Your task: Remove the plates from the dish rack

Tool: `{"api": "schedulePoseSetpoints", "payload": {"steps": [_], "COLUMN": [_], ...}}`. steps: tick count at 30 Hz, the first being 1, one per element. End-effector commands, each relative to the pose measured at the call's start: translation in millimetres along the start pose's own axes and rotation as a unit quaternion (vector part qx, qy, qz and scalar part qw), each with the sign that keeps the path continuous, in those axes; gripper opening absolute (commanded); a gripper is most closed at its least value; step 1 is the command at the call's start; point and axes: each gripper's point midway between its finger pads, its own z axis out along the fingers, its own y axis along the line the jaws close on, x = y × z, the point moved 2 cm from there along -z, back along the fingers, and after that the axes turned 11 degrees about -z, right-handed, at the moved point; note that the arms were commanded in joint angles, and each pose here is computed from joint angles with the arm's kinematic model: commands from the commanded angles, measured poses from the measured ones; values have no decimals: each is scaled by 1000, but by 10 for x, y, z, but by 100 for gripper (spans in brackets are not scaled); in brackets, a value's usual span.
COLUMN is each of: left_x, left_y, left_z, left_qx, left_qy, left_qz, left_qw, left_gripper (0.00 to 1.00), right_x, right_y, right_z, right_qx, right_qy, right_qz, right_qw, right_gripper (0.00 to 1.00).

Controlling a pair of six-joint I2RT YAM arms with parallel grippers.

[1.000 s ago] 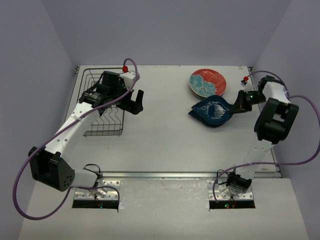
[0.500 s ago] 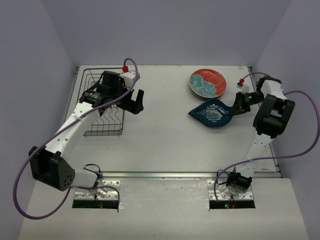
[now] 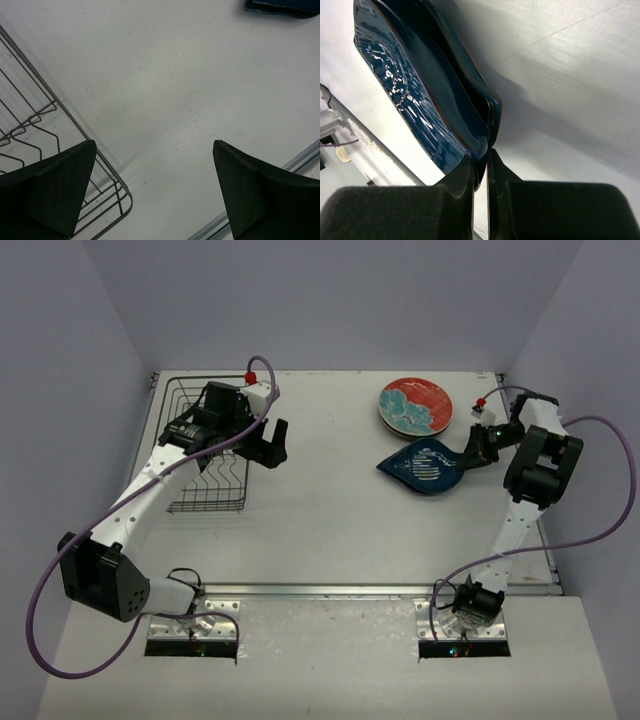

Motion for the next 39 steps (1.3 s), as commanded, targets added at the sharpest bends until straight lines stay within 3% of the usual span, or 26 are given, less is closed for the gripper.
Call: {"api": "schedulePoseSetpoints", "payload": {"steps": [1,4,5,7,8,14,16,21,26,30,31,33,39], "left_x": [-62,-58,-58,-59,-75,-197,-222,-304,-266,-134,0,23,125], "left_y": [-32,-43,-34,-24,-23,18,57,284,528,633,660,655,721], "left_z": [-3,-5,-4,-5,-15,-123,-152,-277,-356,-438,-404,-531,-832], "left_qx": [8,10,9,6,5,-21,-35,-93,-119,-139,-143,-150,-193], "left_qy": [-15,-15,-15,-16,-19,-42,-49,-76,-85,-106,-99,-130,-174], "left_qz": [1,2,2,2,2,3,1,-20,-52,-64,-67,-60,-43], "left_qw": [1000,1000,1000,1000,1000,999,998,993,988,983,983,978,965], "left_gripper": [100,100,100,100,100,100,100,100,100,100,100,100,100], "right_x": [-162,-176,-189,-218,-249,-441,-499,-722,-707,-502,-318,-172,314], "right_y": [283,293,307,330,355,475,504,724,1215,1727,1683,1964,2033], "right_z": [-170,-170,-174,-200,-234,-506,-607,-1145,-1392,-1624,-1431,-1546,-1264], "right_qx": [-38,-33,-33,-29,-21,74,112,265,266,276,267,273,273], "right_qy": [-32,-28,-27,-26,-26,-29,-33,-87,-183,-297,-297,-360,-370], "right_qz": [-8,-12,-11,-14,-17,-57,-70,-121,-151,-179,-170,-207,-250], "right_qw": [999,999,999,999,999,995,991,953,934,896,901,868,852], "right_gripper": [8,20,32,45,58,94,97,99,99,99,99,99,99]}}
